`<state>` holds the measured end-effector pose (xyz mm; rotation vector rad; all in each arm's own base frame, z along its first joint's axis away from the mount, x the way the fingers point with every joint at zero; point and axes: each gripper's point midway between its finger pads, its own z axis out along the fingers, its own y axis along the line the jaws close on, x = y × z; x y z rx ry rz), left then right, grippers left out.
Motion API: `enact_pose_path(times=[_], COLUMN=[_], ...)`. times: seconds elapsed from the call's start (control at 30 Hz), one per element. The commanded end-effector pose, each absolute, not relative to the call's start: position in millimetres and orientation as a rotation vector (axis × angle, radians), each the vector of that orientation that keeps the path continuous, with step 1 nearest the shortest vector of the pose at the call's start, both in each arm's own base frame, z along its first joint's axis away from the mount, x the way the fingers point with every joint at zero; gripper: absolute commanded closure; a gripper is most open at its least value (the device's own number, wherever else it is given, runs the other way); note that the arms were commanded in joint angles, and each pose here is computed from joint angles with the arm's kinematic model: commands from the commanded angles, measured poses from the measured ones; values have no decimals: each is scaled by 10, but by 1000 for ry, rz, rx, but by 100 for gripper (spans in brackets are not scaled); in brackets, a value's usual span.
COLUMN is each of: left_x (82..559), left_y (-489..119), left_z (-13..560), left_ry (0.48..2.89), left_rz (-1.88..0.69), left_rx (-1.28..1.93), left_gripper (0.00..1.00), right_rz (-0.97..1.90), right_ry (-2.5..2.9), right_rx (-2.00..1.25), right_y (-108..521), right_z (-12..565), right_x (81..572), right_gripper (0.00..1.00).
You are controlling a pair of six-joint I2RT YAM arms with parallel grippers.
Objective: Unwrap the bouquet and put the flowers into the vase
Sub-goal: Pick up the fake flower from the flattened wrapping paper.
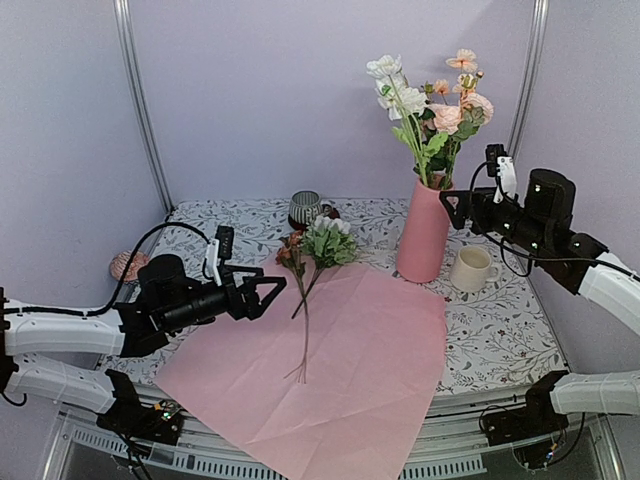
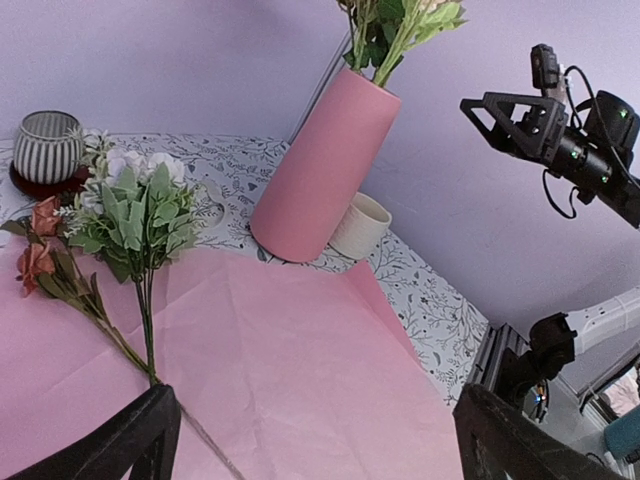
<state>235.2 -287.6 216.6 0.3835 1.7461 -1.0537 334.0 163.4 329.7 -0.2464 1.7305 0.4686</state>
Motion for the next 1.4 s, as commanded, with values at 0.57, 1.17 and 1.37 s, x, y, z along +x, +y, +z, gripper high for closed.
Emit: enact_pose_path(times=[0.57, 1.17, 1.37], left_x=[2735, 2903, 2879], left_y=[-2870, -2599, -2724], left_z=[1530, 1256, 1205], left_ry=[2052, 2180, 2193], left_rz=[-859, -711, -745], left_rx=[251, 105, 185], left_gripper=[8, 6, 9], right_rz=[902, 782, 747], right_ry=[1683, 1674, 1721], right_rx=[-561, -312, -319], right_y=[2654, 2504, 2461], right_z=[2766, 2204, 1928], right_x=[3187, 3350, 3338], right_gripper=[9, 1, 1])
